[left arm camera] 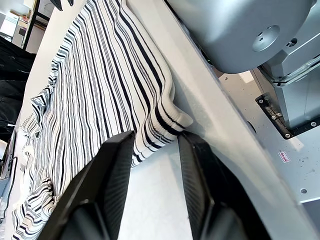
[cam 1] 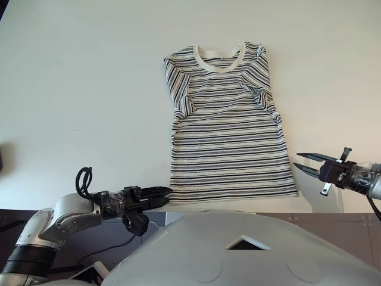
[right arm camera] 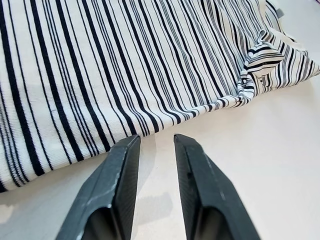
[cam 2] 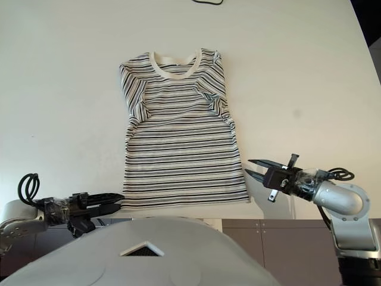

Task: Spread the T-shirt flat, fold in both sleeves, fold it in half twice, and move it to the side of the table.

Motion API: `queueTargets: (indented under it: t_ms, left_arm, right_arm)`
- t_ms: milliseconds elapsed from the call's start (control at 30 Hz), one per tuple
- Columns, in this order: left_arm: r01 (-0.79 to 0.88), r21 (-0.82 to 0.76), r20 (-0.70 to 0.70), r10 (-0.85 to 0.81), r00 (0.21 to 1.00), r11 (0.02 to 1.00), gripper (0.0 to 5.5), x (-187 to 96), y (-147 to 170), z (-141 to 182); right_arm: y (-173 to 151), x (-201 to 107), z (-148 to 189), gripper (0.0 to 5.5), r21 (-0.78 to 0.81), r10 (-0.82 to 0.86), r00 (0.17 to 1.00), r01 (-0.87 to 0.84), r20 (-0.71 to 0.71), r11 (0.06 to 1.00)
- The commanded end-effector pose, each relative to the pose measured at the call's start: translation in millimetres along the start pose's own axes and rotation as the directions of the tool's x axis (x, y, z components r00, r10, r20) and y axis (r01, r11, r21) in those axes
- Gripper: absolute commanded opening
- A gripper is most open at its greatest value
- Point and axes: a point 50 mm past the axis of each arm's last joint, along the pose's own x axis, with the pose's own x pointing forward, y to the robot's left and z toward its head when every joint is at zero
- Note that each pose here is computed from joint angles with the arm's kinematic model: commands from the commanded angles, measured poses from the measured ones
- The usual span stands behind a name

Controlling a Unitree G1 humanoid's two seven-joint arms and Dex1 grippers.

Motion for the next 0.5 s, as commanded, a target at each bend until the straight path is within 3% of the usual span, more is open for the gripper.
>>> queueTargets:
  t_ms: [33,467,500]
  left_arm:
    - [0.239,-0.098,-0.070,-0.246,0.967,0.966,1.80,-7.9,-33.5,-3.5]
    - [0.172,-0.057,-0.074,-0.176,0.982,0.983,1.80,6.0,-30.1,-8.8]
    - [0.169,-0.057,-0.068,-0.173,0.983,0.984,1.59,6.8,-30.2,-8.2]
  right_arm:
    - [-2.5,0.1,0.2,1.22,-0.029,0.004,1.000,-0.004,-0.013,1.000]
    - [-4.2,6.0,3.5,1.22,-0.055,0.009,1.000,-0.009,0.000,0.998]
    - [-4.4,6.1,3.3,1.22,-0.057,0.009,1.000,-0.009,-0.001,0.998]
